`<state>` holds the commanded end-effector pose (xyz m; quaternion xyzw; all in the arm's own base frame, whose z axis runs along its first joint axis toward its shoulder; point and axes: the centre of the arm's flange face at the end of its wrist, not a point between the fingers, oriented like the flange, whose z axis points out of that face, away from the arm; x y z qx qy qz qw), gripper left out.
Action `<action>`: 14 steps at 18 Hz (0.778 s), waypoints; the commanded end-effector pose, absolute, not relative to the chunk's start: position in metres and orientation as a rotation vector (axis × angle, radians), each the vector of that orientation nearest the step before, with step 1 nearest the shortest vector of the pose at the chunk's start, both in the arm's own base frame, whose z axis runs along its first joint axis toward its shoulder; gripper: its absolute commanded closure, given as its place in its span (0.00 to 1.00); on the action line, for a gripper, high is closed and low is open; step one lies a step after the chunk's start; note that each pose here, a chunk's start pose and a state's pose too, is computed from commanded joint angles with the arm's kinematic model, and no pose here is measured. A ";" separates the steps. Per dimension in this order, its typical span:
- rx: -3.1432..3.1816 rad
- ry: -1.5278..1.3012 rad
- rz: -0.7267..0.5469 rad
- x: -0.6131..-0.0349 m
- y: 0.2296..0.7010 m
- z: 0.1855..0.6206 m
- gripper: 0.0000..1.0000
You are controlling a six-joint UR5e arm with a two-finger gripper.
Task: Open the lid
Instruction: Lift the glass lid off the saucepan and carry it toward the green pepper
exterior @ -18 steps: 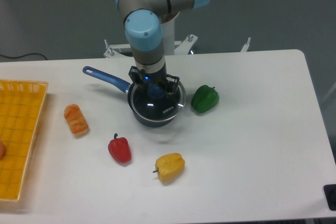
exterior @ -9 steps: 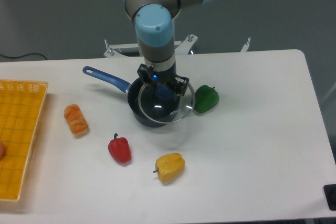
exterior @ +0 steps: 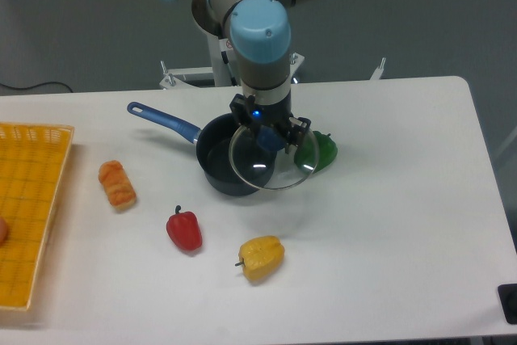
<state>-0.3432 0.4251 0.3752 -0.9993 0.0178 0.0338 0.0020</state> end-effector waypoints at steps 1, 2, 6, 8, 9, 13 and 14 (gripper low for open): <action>-3.133 0.054 0.108 -0.347 0.423 0.376 0.43; -3.132 0.049 0.110 -0.349 0.422 0.377 0.43; -3.106 0.035 0.105 -0.366 0.412 0.386 0.43; -3.093 0.093 0.073 -0.375 0.405 0.385 0.44; -3.087 0.105 0.074 -0.378 0.401 0.386 0.44; -3.081 0.108 0.083 -0.390 0.394 0.393 0.44; -3.076 0.131 0.083 -0.395 0.392 0.393 0.44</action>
